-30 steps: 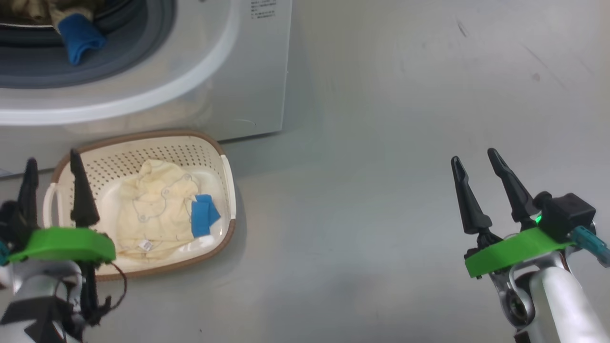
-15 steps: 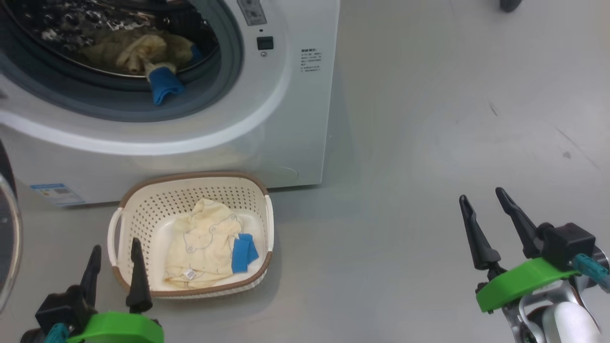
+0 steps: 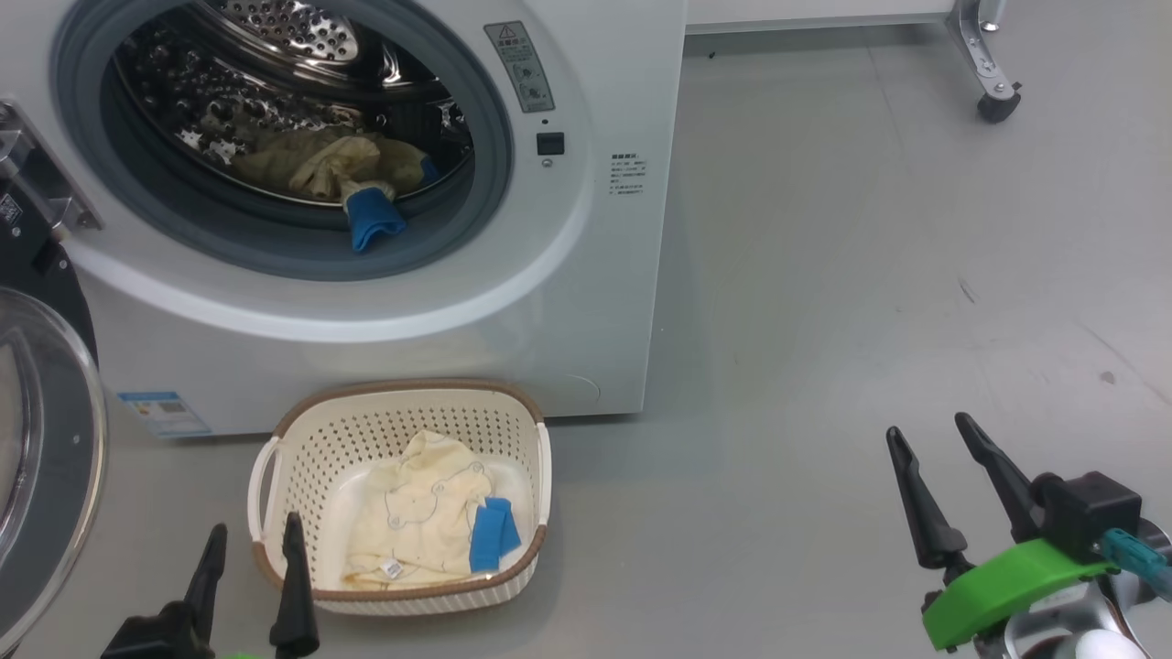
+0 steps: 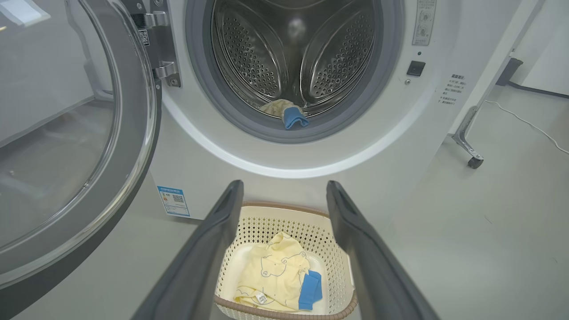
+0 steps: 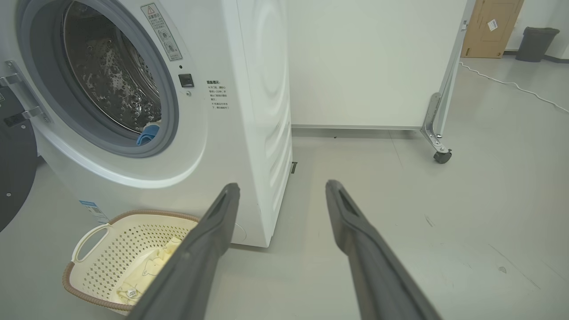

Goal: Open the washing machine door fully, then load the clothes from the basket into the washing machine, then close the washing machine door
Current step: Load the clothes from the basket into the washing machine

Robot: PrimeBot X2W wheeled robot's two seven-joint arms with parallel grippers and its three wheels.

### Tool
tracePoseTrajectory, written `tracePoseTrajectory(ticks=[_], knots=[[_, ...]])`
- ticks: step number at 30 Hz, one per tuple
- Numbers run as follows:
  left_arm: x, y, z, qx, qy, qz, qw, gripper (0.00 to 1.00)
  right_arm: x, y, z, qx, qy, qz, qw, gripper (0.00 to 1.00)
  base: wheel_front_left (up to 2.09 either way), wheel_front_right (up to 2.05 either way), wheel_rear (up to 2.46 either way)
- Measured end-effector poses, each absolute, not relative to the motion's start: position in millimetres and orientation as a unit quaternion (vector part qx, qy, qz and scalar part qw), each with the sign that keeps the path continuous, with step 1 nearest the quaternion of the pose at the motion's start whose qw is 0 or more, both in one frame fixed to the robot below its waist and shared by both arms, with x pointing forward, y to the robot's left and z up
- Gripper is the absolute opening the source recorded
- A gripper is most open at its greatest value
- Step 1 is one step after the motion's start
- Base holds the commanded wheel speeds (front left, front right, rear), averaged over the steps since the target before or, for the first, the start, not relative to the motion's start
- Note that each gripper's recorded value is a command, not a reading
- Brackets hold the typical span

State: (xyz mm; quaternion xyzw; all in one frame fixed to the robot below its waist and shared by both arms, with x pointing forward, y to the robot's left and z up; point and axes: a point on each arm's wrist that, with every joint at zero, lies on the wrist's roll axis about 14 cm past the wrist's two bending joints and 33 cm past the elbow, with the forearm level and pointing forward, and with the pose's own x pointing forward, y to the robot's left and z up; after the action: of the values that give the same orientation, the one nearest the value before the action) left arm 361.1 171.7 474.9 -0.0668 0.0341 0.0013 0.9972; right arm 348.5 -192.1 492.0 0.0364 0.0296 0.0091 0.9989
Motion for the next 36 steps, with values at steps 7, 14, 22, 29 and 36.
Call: tracePoseTrajectory(ticks=[7,14,22,29,36], knots=[[357.4,171.5,479.0,-0.068,0.031,0.001,0.997,1.00,347.1,-190.6,496.9,0.036,0.025,0.012,0.999,1.00,0.00,0.00,0.00],[357.4,169.6,478.9,-0.069,0.031,-0.002,0.997,1.00,346.6,-190.4,495.5,0.036,0.027,0.012,0.999,1.00,0.00,0.00,0.00],[357.3,166.9,475.6,-0.069,0.039,-0.006,0.997,1.00,346.0,-190.7,493.0,0.036,0.031,0.011,0.999,1.00,0.00,0.00,0.00],[358.6,163.8,471.7,-0.068,0.046,-0.011,0.997,1.00,346.6,-191.4,489.5,0.036,0.036,0.010,0.999,1.00,0.00,0.00,0.00],[368.1,159.3,473.5,-0.065,0.042,-0.018,0.997,1.00,348.5,-192.0,484.7,0.036,0.043,0.009,0.998,1.00,0.00,0.00,0.00]])
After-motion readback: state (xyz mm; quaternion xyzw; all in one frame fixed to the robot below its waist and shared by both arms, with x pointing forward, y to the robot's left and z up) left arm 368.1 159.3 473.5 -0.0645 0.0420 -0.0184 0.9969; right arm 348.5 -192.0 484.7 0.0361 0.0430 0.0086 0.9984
